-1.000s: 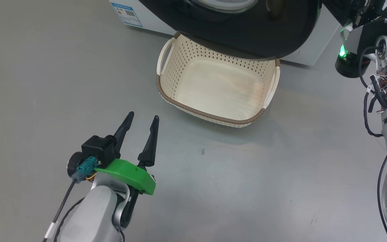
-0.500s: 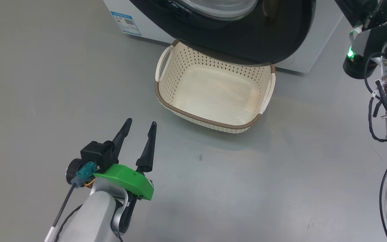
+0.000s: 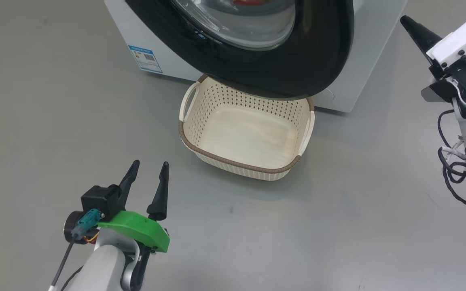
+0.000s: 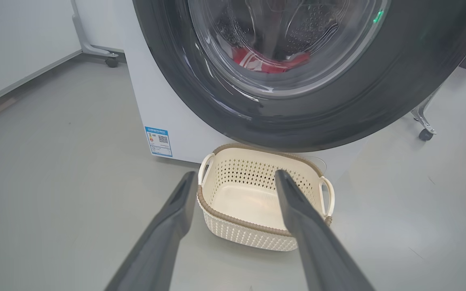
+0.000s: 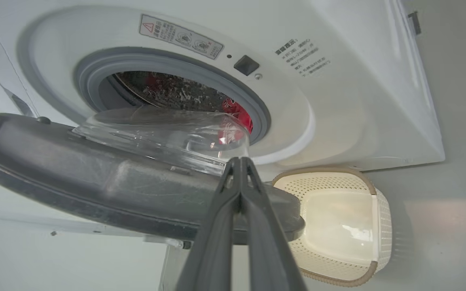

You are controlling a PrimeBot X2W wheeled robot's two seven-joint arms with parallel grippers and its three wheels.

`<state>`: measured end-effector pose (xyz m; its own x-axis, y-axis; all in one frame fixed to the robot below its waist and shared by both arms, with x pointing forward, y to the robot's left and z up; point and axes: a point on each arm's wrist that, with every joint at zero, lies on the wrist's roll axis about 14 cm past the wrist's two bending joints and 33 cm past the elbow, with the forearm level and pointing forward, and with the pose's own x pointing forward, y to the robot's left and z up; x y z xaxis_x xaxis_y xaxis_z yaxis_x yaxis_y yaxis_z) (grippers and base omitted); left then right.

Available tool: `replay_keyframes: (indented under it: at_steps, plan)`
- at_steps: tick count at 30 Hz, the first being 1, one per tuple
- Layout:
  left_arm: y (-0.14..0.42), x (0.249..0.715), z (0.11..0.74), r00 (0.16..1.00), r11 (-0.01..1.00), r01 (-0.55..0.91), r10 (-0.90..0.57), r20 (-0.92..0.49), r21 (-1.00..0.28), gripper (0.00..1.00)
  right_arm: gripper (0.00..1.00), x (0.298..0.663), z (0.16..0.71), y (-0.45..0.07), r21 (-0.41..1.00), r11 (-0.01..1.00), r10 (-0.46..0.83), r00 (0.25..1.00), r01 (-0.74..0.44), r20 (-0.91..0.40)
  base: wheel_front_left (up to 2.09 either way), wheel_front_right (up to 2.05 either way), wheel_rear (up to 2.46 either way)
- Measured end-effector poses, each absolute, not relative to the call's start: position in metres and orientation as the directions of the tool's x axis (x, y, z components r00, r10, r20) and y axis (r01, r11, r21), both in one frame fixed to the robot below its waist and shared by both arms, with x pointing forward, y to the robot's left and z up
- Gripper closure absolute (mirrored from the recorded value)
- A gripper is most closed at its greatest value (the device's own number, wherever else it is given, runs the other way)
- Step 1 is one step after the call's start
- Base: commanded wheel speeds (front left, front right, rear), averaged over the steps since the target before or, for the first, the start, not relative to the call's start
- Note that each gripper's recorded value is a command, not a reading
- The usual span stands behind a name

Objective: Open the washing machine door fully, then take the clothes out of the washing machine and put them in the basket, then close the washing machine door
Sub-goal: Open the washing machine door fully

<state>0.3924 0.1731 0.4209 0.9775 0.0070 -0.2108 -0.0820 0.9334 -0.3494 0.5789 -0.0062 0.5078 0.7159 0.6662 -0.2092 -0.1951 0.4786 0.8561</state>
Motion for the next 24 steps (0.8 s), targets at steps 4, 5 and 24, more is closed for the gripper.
replay_keyframes:
  at_steps: [4,5,24]
  plan:
    - [0.178,0.389,0.424,0.980,0.936,-0.085,0.016,-0.200,-0.341,0.00,1.00,0.571,0.512,-0.018,0.759,0.592,0.624,0.751,-0.273,-0.216,0.00,0.00,0.00]
    - [0.178,0.388,0.425,0.980,0.936,-0.086,0.017,-0.200,-0.340,0.00,1.00,0.568,0.514,-0.021,0.746,0.603,0.613,0.763,-0.282,-0.207,0.00,0.00,0.00]
    - [0.164,0.379,0.431,0.984,0.937,-0.041,-0.022,-0.176,-0.347,0.00,1.00,0.503,0.521,-0.058,0.371,0.812,0.495,0.868,-0.450,-0.031,0.00,0.00,0.00]
